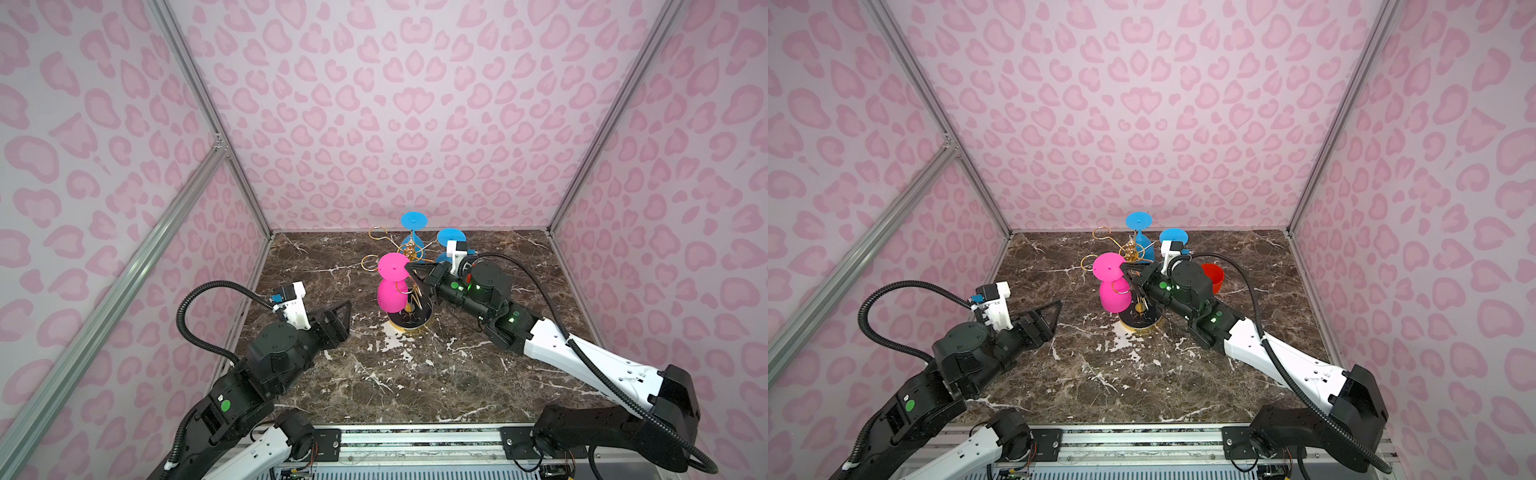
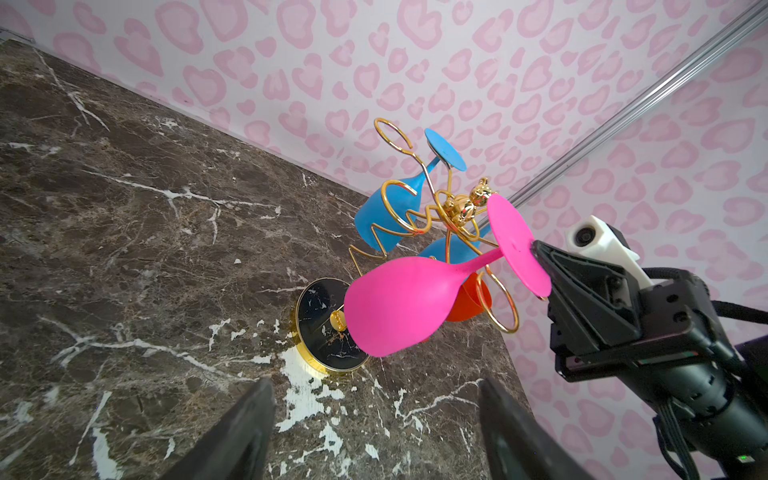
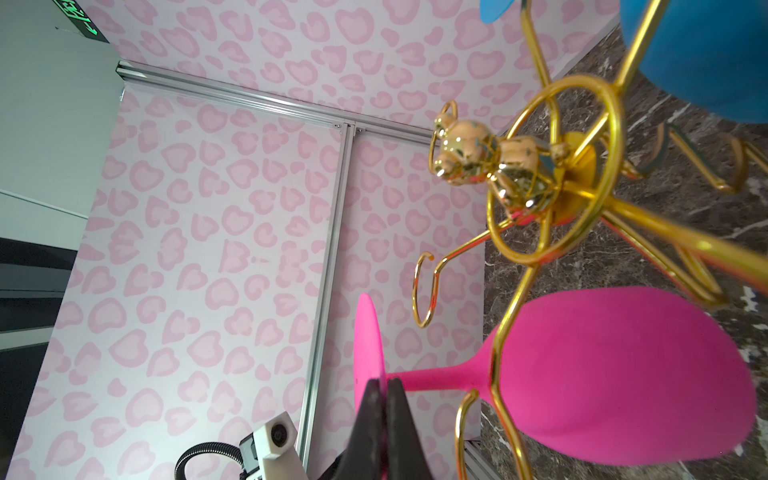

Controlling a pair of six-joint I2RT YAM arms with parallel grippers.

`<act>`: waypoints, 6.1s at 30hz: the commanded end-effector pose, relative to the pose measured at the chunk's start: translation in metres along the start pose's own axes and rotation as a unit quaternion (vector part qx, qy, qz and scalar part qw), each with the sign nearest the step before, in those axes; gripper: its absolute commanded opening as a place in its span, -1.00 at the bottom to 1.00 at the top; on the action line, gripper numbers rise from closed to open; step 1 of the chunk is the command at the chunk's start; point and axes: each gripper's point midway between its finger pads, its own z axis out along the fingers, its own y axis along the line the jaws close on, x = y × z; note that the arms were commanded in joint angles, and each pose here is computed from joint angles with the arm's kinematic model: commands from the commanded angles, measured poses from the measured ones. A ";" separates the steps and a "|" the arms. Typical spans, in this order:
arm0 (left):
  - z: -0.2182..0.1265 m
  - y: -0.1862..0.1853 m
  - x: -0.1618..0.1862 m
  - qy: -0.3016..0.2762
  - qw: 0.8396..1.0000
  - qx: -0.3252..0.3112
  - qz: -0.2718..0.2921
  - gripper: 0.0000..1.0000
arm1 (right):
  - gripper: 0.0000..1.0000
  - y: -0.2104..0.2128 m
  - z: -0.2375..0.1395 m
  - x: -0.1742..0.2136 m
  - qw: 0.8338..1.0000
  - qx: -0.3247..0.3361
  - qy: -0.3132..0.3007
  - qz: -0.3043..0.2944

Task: Take the wine glass off the wine glass rack
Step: 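Slide the magenta glass off its rack hook toward the left gripper with the right gripper, then close the left gripper on the magenta glass's stem while the right holds its foot, then open and draw back the right gripper while the left gripper holds the glass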

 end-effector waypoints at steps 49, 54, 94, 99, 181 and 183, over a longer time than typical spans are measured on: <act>-0.041 -0.071 -0.020 0.077 0.938 0.152 -0.300 0.51 | -1.00 0.086 -0.050 0.072 0.891 -0.194 0.148 -0.384; -0.045 -0.064 -0.020 0.070 0.937 0.149 -0.309 0.51 | -1.00 0.075 -0.049 0.075 0.898 -0.186 0.153 -0.369; -0.067 -0.147 -0.065 0.079 0.946 0.272 -0.160 0.46 | -1.00 0.121 -0.079 0.126 0.646 -0.259 0.108 -0.710; -0.059 -0.170 -0.054 0.122 0.939 0.303 -0.108 0.46 | -1.00 0.111 -0.085 0.117 0.583 -0.238 0.076 -0.773; -0.012 -0.158 -0.016 0.136 0.949 0.283 -0.041 -0.93 | 1.00 0.106 -0.118 0.116 0.491 -0.221 0.009 -0.843; -0.010 -0.154 -0.018 0.129 0.953 0.272 -0.029 -0.93 | 0.99 0.113 -0.119 0.109 0.508 -0.216 -0.009 -0.834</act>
